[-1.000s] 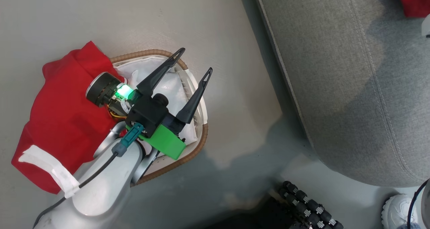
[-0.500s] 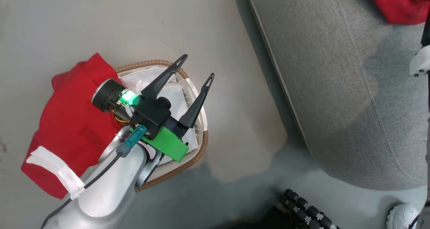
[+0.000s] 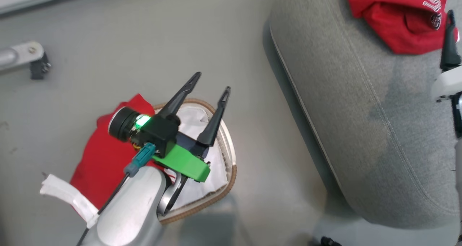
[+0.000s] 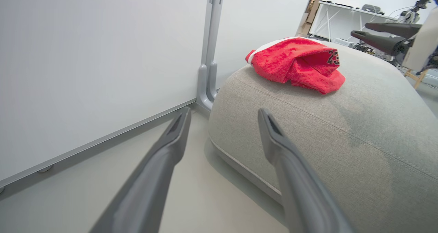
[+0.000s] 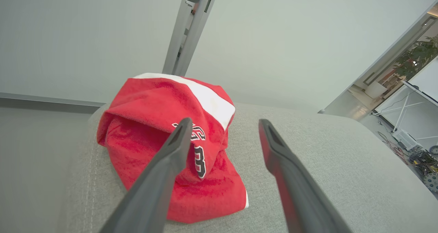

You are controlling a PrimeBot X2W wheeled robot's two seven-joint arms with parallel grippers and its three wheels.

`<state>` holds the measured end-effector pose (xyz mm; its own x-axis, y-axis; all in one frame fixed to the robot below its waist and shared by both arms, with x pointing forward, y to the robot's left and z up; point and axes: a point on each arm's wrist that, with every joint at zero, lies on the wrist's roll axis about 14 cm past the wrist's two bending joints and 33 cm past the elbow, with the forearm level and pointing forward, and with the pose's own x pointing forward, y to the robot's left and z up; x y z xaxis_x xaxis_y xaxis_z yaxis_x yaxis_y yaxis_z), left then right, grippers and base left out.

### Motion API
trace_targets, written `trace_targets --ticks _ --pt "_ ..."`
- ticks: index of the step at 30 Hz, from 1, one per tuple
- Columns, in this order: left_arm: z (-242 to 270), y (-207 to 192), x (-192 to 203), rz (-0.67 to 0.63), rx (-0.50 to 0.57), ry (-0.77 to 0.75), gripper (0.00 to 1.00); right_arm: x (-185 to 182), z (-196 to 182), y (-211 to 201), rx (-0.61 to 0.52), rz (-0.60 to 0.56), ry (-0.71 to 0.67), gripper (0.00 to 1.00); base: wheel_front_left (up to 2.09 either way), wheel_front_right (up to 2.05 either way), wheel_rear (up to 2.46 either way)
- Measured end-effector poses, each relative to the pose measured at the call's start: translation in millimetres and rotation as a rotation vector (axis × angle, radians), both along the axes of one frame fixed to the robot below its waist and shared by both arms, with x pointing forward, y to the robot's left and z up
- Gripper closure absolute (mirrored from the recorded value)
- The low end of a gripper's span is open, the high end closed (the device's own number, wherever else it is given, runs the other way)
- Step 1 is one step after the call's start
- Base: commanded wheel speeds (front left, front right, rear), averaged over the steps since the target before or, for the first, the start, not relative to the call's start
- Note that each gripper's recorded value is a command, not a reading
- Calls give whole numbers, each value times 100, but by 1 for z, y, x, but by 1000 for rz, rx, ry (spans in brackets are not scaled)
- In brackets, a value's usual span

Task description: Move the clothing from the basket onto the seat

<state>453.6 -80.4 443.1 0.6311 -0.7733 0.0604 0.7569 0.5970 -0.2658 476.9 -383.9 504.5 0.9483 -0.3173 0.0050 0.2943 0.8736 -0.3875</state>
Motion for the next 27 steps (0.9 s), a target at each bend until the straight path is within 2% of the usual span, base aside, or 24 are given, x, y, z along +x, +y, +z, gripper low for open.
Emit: trace_targets --ticks 7,15,20,27 --pt "17 47 -5 174 23 9 0 8 14 64 118 132 -69 0 0 0 0" --pt "32 137 -12 474 52 1 0 2 16 142 272 282 -113 0 0 0 0" --pt "36 190 -33 646 70 4 0 -13 11 184 342 364 -110 0 0 0 0" --pt "29 235 -70 777 83 39 0 -38 11 218 422 441 -119 0 0 0 0"
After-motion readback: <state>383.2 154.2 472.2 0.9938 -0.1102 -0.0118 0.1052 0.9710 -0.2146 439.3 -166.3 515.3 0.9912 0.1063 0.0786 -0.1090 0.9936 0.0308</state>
